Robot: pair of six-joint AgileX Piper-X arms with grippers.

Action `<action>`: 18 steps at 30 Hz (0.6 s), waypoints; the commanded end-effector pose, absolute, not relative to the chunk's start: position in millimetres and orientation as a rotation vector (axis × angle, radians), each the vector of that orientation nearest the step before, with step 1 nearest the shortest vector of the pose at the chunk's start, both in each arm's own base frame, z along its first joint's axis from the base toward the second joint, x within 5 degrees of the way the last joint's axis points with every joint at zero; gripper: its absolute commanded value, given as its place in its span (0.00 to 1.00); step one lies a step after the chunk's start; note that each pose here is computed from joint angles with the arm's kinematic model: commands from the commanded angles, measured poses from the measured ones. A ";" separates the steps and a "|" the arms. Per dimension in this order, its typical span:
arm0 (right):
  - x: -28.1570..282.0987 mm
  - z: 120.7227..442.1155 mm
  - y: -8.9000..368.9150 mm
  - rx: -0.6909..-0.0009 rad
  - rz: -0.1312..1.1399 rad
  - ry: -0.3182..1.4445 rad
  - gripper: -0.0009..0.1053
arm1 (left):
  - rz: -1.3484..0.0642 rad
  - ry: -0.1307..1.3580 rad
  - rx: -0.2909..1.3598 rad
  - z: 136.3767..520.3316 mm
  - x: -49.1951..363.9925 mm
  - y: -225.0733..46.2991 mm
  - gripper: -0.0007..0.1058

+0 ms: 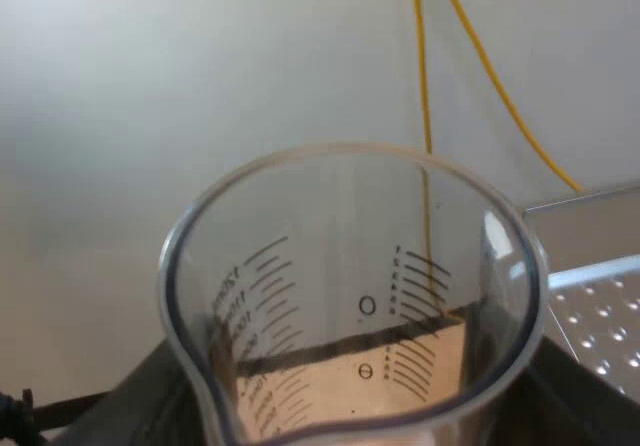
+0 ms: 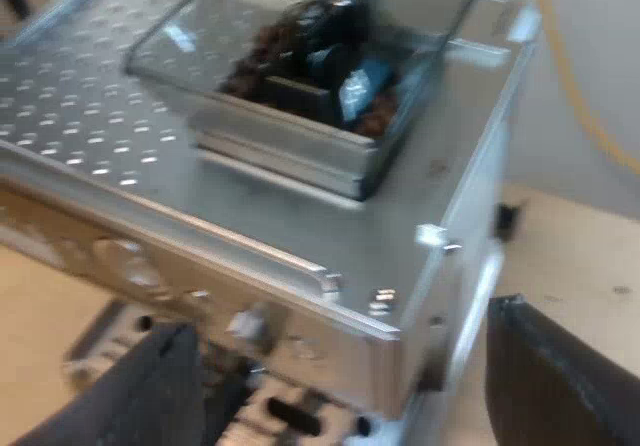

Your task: Pour the beans into the coffee machine

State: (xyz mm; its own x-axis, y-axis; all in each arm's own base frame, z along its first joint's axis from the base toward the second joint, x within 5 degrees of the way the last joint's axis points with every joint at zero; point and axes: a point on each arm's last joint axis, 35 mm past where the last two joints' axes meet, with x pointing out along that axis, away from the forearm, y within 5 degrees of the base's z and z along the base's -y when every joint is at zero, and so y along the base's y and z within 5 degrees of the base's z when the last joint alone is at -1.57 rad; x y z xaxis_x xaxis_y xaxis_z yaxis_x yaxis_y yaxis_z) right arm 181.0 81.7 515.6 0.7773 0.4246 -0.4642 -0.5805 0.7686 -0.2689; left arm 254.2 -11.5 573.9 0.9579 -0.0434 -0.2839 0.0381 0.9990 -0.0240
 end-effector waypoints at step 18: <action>172.0 504.2 91.6 -0.308 0.913 0.406 0.59 | -0.056 0.358 -0.101 487.4 214.0 -10.9 0.28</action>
State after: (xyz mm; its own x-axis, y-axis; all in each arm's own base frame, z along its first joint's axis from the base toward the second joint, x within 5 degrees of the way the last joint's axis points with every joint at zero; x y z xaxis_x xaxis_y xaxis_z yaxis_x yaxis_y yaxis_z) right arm 177.3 92.8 512.1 0.5677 0.6933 -0.4439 -0.8000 0.5918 -0.0987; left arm 219.5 -10.4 492.2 0.9239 -0.0545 -0.3788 0.0235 0.9960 -0.0859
